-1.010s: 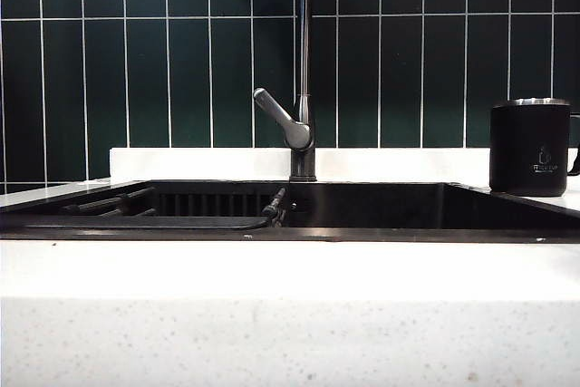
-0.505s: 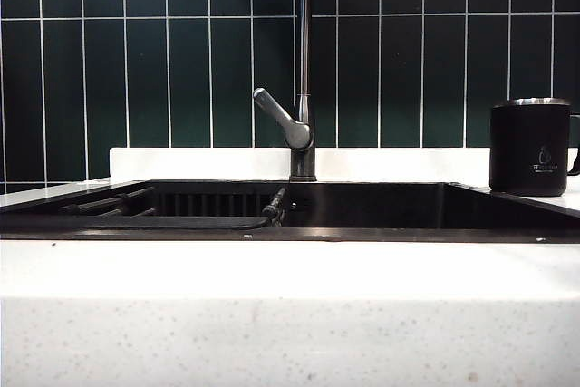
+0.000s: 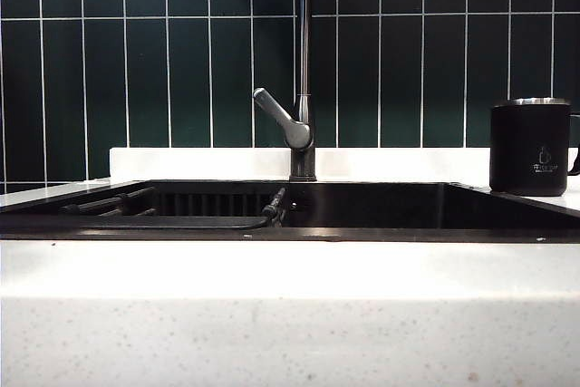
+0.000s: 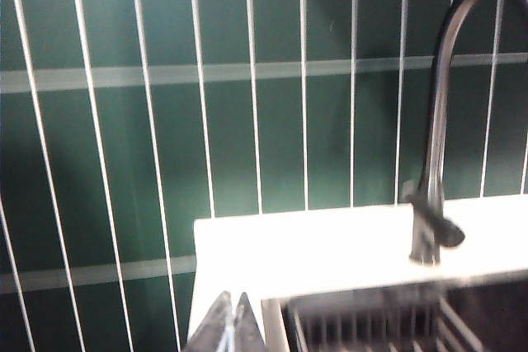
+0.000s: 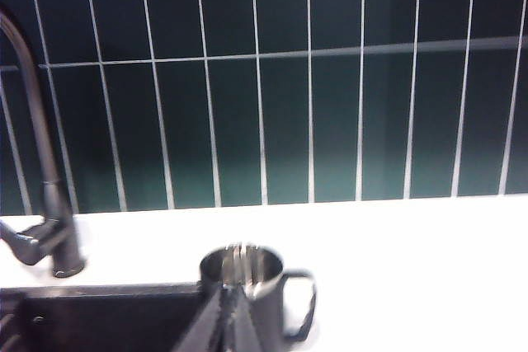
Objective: Pick up the mug next to the sink, go to the faucet to get some water, pour the water into the sink, and finally put the mug back to its place.
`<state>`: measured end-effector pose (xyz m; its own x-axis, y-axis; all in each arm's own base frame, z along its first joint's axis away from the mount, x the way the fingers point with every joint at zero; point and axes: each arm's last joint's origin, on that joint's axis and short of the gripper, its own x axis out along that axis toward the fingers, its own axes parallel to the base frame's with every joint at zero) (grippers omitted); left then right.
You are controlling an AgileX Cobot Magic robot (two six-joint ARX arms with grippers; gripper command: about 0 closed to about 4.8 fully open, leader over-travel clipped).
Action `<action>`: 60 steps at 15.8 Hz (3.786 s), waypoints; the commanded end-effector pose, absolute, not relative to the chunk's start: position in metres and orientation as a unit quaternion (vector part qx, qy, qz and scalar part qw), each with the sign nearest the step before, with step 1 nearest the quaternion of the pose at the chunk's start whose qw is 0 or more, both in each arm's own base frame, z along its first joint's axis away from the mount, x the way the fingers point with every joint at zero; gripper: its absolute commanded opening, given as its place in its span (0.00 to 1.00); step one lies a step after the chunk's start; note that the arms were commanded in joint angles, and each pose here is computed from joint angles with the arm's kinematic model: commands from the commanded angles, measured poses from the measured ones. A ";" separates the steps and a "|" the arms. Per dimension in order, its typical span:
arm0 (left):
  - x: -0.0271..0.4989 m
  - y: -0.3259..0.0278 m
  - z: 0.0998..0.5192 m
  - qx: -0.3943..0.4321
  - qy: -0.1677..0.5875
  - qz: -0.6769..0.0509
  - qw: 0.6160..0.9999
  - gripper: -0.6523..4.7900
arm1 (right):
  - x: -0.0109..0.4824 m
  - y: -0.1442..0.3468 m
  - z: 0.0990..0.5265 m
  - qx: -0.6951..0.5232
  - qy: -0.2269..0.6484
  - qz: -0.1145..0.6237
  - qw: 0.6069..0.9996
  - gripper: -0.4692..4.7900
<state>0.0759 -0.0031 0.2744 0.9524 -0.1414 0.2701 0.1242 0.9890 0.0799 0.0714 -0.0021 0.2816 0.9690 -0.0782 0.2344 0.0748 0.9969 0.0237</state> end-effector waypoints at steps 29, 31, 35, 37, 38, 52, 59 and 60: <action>0.274 -0.049 0.301 0.037 -0.028 -0.259 0.965 0.28 | 0.243 -0.021 0.314 -0.137 0.138 -0.125 0.973 0.39; 0.274 -0.049 0.298 0.035 -0.014 -0.256 0.966 0.28 | 0.242 -0.023 0.312 -0.141 0.150 -0.150 0.967 0.39; 0.281 -0.049 0.289 0.020 0.006 -0.230 0.973 0.28 | 0.238 -0.022 0.311 -0.150 0.164 -0.170 0.960 0.39; 0.284 -0.049 0.285 0.025 0.012 -0.236 0.971 0.28 | 0.238 -0.022 0.305 -0.146 0.175 -0.167 0.959 0.39; 0.286 -0.050 0.284 0.026 0.007 -0.236 0.971 0.28 | 0.237 -0.023 0.300 -0.145 0.181 -0.158 0.960 0.39; 0.318 -0.055 0.278 0.037 -0.006 -0.259 0.965 0.45 | 0.266 -0.043 0.231 -0.110 0.198 -0.105 0.968 0.57; 0.334 -0.058 0.268 0.035 0.008 -0.260 0.965 0.45 | 0.282 -0.054 0.214 -0.060 0.191 -0.096 0.975 0.57; 0.335 -0.058 0.268 0.035 0.009 -0.260 0.965 0.45 | 0.283 -0.053 0.213 -0.048 0.191 -0.088 0.976 0.57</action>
<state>0.3340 -0.0572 0.2649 0.8672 -0.4953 -0.0515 0.4977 0.8655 0.0569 0.2813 -0.0535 0.2083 0.8970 -0.2087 -0.3898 0.1579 0.9746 -0.1585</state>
